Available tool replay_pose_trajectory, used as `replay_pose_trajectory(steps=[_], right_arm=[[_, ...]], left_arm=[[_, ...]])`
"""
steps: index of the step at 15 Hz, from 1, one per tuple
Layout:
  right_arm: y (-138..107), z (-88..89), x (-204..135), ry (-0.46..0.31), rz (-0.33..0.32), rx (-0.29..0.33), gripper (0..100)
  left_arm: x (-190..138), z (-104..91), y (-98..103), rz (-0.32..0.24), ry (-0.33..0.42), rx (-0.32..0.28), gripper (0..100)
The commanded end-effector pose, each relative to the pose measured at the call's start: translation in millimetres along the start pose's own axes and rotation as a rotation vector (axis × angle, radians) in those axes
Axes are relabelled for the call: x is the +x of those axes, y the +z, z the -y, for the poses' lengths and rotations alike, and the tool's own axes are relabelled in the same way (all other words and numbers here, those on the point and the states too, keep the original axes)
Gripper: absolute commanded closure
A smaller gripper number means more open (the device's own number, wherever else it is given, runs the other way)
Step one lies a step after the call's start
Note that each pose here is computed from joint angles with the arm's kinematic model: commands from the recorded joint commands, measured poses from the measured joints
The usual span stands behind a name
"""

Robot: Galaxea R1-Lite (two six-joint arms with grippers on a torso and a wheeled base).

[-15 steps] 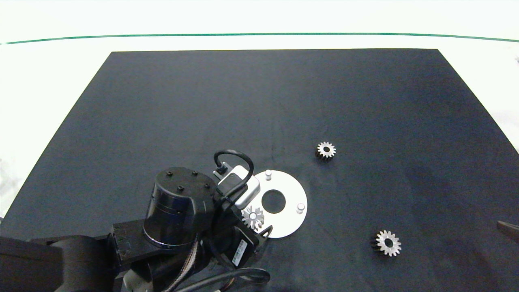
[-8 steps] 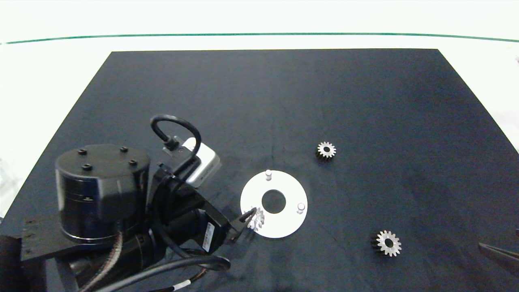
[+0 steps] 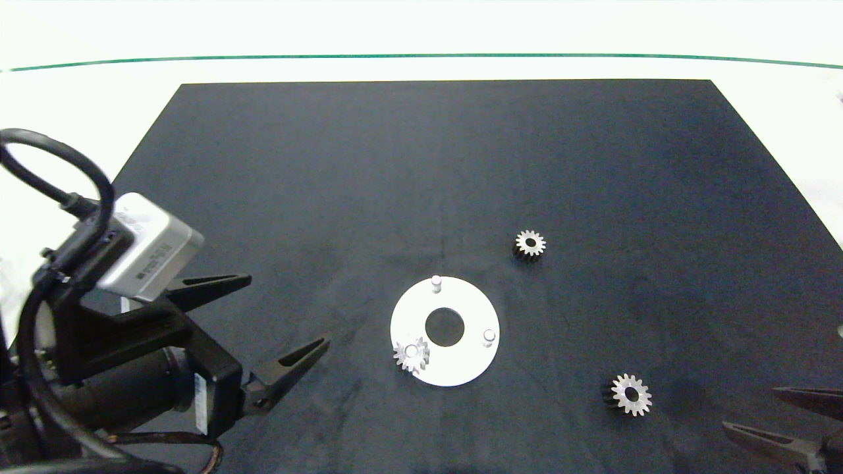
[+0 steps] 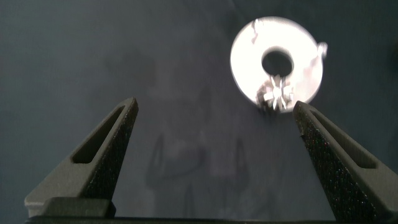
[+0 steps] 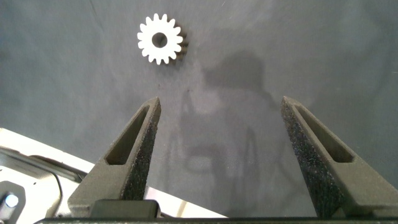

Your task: Install three planetary gears onto the carrier pins

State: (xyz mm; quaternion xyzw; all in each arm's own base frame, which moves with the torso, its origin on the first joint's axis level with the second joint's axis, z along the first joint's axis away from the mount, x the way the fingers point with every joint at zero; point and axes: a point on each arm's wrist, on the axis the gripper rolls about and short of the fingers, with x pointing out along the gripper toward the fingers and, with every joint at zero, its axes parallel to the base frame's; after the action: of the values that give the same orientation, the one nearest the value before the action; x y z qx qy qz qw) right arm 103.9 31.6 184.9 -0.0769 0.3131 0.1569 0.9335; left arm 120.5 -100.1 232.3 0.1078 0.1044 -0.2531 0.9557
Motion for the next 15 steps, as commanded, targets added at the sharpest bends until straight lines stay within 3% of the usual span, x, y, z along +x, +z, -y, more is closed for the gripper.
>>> replay_pose_trajectory(steps=[1,6,10,15], right_arm=[[5,0.6,20,0.004,-0.063,-0.057,24],[19,0.9,49,-0.005,-0.055,-0.124,24],[20,-16.0,58,0.078,-0.066,-0.201,24],[19,-21.4,66,0.098,-0.085,-0.228,24]], left_arm=[[-22,-8.0,9,0.091,0.024,-0.056,0],[-32,-12.2,11,0.126,0.042,-0.072,0],[-32,-12.6,12,0.128,0.044,-0.072,0],[-34,-15.0,11,0.131,0.061,-0.076,0]])
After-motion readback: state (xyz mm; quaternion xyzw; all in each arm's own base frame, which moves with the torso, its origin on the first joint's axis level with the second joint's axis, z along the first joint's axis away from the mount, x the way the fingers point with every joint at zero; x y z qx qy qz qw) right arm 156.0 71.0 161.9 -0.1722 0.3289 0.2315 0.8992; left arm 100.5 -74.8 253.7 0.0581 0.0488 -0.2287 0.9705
